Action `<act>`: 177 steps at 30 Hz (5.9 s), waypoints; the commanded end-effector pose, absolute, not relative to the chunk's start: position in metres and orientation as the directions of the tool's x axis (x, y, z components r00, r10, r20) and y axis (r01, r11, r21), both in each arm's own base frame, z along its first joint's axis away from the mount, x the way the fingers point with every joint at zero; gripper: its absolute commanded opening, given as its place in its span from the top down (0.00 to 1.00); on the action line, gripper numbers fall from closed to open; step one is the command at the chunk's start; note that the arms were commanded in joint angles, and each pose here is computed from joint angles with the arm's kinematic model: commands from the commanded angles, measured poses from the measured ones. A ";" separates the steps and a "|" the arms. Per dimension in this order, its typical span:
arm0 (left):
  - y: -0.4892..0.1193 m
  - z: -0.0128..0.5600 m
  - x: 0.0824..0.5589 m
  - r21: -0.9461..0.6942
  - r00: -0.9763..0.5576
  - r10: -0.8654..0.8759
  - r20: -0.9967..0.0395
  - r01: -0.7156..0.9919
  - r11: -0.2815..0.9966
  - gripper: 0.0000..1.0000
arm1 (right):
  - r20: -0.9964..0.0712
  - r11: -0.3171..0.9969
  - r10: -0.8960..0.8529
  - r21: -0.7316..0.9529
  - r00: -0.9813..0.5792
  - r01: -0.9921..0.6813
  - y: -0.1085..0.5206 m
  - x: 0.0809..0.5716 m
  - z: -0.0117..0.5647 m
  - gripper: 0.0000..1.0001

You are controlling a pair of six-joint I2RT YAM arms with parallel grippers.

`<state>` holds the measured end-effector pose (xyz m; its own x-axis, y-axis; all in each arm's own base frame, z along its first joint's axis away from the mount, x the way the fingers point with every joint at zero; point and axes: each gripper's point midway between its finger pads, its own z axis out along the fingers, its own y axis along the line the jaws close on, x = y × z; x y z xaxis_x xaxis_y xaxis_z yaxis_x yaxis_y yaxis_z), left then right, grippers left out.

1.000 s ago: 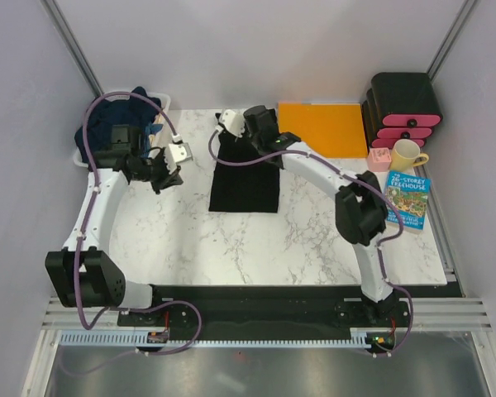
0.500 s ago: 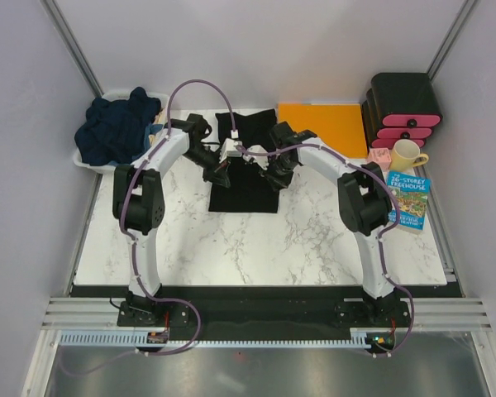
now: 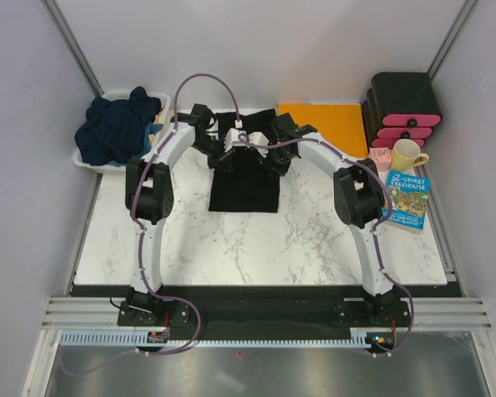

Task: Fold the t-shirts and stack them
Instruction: Fold the tshirt

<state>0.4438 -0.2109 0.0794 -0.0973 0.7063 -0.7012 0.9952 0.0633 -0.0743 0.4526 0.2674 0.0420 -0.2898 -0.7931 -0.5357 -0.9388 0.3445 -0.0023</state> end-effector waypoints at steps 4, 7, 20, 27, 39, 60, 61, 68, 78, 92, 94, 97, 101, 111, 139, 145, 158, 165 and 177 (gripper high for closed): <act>-0.211 0.043 0.474 0.001 -0.140 0.778 -0.612 0.984 0.177 0.98 | -0.602 0.363 -0.776 -0.181 -0.189 -0.914 0.282 0.491 0.054 1.00; -0.207 0.038 0.486 0.048 -0.145 0.787 -0.599 0.975 0.216 0.98 | -0.599 0.379 -0.781 -0.227 -0.178 -0.897 0.276 0.499 0.053 1.00; -0.207 0.032 0.498 0.071 -0.182 0.784 -0.593 0.958 0.276 0.98 | -0.638 0.428 -0.751 -0.276 -0.169 -0.861 0.269 0.515 0.067 1.00; -0.206 0.031 0.497 0.068 -0.201 0.786 -0.585 0.953 0.294 0.98 | -0.672 0.425 -0.728 -0.287 -0.136 -0.859 0.274 0.517 0.087 1.00; -0.203 0.035 0.499 0.096 -0.205 0.793 -0.573 0.945 0.314 0.98 | -0.634 0.267 -0.773 -0.345 0.013 -0.900 0.264 0.473 0.116 0.46; -0.177 0.064 0.523 0.163 -0.284 0.718 -0.636 0.860 0.484 0.98 | -0.564 0.232 -0.826 -0.308 -0.019 -0.923 0.240 0.437 0.088 0.34; -0.178 0.067 0.522 0.154 -0.282 0.709 -0.646 0.862 0.483 0.98 | -0.555 0.259 -0.831 -0.319 -0.042 -0.912 0.236 0.442 0.085 0.34; -0.184 0.098 0.500 0.131 -0.252 0.667 -0.701 0.874 0.468 0.98 | -0.605 0.326 -0.791 -0.285 -0.094 -0.901 0.233 0.451 0.094 0.34; -0.163 0.113 0.496 0.131 -0.296 0.642 -0.707 0.838 0.530 0.98 | -0.564 0.101 -0.822 -0.288 0.083 -0.952 0.293 0.379 0.092 0.32; -0.129 0.120 0.493 0.138 -0.344 0.605 -0.718 0.782 0.608 0.98 | -0.534 -0.012 -0.830 -0.273 0.162 -0.962 0.340 0.344 0.057 0.28; -0.120 0.128 0.493 0.144 -0.350 0.593 -0.725 0.766 0.627 0.98 | -0.528 -0.023 -0.832 -0.268 0.167 -0.963 0.342 0.342 0.049 0.28; -0.104 0.141 0.492 0.149 -0.360 0.568 -0.740 0.736 0.661 0.98 | -0.520 -0.038 -0.834 -0.279 0.184 -0.959 0.349 0.342 0.042 0.27; -0.088 0.152 0.488 0.156 -0.365 0.551 -0.750 0.712 0.685 0.98 | -0.506 -0.039 -0.842 -0.293 0.189 -0.955 0.356 0.346 0.033 0.27; -0.061 0.176 0.475 0.167 -0.357 0.516 -0.779 0.675 0.719 0.98 | -0.422 0.000 -0.893 -0.342 0.154 -0.940 0.346 0.365 0.007 0.31; -0.016 0.208 0.427 0.255 -0.299 0.536 -0.790 0.634 0.730 0.98 | -0.370 -0.230 -0.902 -0.029 0.224 -0.973 0.324 0.254 0.069 1.00; -0.017 0.216 0.411 0.276 -0.274 0.548 -0.791 0.640 0.718 0.98 | -0.405 -0.310 -0.873 0.030 0.272 -0.950 0.322 0.192 0.115 1.00; -0.023 0.226 0.385 0.278 -0.251 0.539 -0.804 0.643 0.714 0.98 | -0.357 -0.402 -0.836 -0.118 0.417 -0.908 0.309 0.168 0.162 1.00; -0.026 0.222 0.382 0.246 -0.273 0.519 -0.810 0.646 0.723 0.98 | -0.323 -0.371 -0.821 -0.327 0.472 -0.869 0.333 0.223 0.181 1.00; -0.027 0.212 0.377 0.227 -0.292 0.515 -0.806 0.652 0.724 0.98 | -0.290 -0.285 -0.831 -0.511 0.474 -0.811 0.348 0.298 0.208 1.00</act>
<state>0.3815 -0.0220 0.2033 -0.3257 0.5230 -0.7876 0.6399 0.7352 0.2236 0.2654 0.3378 0.1844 0.4517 -0.8423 -0.2940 -0.8594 -0.3223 -0.3970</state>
